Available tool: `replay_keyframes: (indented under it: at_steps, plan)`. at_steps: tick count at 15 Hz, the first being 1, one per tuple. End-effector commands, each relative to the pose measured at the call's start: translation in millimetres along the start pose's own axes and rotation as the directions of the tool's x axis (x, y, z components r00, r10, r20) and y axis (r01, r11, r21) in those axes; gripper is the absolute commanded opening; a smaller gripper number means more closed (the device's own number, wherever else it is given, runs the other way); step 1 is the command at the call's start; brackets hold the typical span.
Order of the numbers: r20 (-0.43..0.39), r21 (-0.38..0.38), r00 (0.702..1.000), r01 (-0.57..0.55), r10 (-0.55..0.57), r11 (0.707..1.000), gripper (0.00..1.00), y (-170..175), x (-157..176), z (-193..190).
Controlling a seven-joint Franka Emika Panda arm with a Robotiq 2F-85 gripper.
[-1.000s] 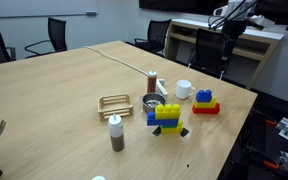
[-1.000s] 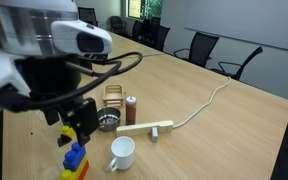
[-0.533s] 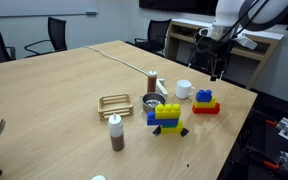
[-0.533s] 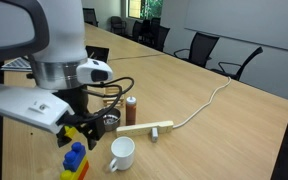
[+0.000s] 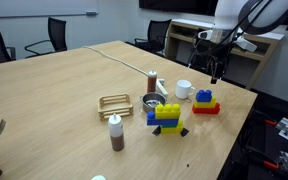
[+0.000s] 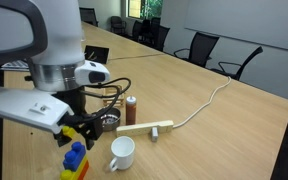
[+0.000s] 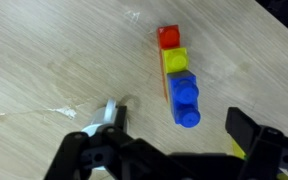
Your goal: Put the stack of Lego's on the right on the stack of Lego's on the left
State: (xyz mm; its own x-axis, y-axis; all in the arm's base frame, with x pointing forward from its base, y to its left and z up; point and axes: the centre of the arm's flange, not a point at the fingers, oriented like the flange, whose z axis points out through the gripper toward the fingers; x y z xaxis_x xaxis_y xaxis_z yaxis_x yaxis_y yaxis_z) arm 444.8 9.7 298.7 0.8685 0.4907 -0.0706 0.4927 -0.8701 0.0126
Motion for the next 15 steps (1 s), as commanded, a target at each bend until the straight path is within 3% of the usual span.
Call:
replay_keyframes:
  at_steps: [1, 6, 15]
  plan:
    - [-0.016, -0.019, 0.996, 0.091, -0.091, 0.996, 1.00, -12, 2, 22]
    - [-0.009, -0.054, 0.985, 0.172, -0.173, 0.984, 1.00, -26, 4, 49]
    - [0.010, -0.034, 0.991, 0.136, -0.136, 0.990, 1.00, -25, 6, 49]
